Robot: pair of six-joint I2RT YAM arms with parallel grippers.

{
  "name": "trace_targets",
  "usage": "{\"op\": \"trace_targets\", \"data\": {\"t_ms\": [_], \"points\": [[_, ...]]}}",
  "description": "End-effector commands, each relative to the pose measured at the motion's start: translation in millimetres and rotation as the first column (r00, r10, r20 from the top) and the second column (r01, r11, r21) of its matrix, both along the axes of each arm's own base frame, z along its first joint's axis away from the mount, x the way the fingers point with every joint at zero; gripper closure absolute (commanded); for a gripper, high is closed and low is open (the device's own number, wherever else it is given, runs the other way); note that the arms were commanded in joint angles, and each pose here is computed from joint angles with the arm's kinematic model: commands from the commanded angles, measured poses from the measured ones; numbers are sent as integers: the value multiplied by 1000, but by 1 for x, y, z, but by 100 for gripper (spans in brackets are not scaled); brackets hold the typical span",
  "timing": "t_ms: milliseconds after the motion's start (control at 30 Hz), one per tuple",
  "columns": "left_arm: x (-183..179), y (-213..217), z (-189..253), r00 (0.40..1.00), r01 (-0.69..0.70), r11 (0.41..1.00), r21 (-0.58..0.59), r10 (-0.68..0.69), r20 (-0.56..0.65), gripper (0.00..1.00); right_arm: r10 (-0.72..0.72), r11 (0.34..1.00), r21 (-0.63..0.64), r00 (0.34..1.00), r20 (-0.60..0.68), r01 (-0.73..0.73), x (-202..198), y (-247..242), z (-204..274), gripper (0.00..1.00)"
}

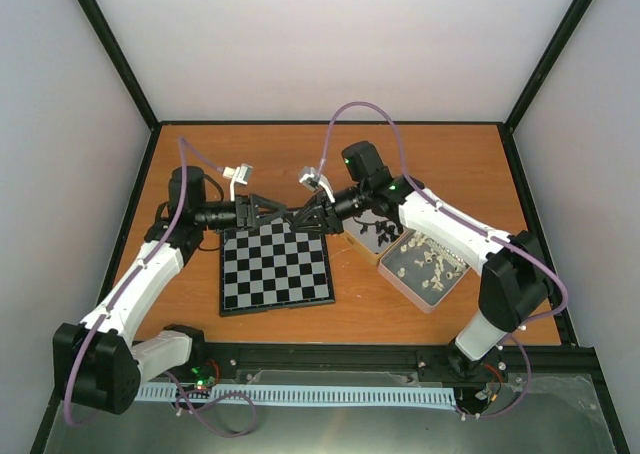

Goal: Set up the chess pieces on the board
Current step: Place the chess piece on the chessboard.

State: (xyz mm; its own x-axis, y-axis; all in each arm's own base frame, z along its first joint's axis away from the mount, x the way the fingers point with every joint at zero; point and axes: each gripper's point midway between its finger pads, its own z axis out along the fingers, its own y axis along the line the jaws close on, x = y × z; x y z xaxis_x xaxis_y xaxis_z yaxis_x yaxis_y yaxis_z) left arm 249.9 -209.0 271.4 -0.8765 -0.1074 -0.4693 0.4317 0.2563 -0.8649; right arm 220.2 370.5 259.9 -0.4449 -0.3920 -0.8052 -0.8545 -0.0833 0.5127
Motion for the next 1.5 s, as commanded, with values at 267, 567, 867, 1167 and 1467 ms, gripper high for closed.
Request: {"op": "trace_targets", "data": {"t_ms": [267, 567, 867, 1167, 1467], "points": [[-12, -5, -1, 996, 87, 995, -47, -89, -22, 68, 25, 999, -36, 999, -20, -26, 0, 11, -9, 92], [-14, -5, -7, 995, 99, 995, -17, -100, -28, 70, -17, 998, -60, 998, -64, 14, 13, 20, -15, 93], [-10, -4, -6, 997, 74, 997, -3, -74, -2, 95, -22, 995, -97, 995, -99, 13, 12, 18, -24, 78], [32, 25, -51, 979, -199, 937, 287, 200, 25, 97, -243, 956, -182, 968, -61, 228, 32, -11, -51, 25], [74, 44, -85, 913, -393, 761, 516, 392, 118, 99, -698, 584, -470, 705, 126, 662, 88, -78, -120, 19]]}}
